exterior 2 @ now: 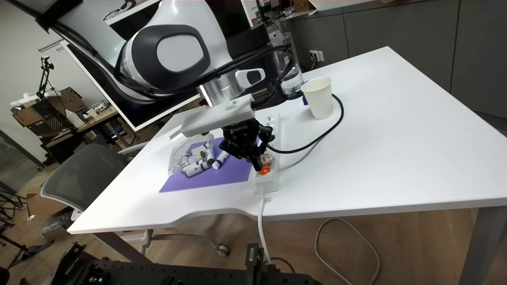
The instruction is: Switch off the extension cable
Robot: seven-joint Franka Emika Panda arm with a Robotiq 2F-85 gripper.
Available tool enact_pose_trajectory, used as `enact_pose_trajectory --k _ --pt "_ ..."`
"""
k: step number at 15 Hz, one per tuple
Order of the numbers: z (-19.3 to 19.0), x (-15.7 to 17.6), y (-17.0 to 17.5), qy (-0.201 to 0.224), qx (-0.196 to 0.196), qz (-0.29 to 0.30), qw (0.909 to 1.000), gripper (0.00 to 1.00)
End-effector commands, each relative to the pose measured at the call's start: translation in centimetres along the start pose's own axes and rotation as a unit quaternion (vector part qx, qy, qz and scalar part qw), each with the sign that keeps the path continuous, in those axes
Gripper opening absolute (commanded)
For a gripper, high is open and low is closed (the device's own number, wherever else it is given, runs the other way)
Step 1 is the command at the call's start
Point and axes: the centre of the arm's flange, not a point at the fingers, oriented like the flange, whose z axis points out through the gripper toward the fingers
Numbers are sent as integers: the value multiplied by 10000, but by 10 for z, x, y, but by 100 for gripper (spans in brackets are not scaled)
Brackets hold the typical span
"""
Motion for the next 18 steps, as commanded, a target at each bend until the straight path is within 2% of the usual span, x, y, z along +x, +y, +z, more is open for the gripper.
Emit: enact_pose_trajectory --k 1,13,18 --pt "-4 -10 2 45 -84 125 9999 0" --pt "23 10 -3 203 -111 -244 9994 0" --pt "17 13 -6 386 -171 -450 9981 0"
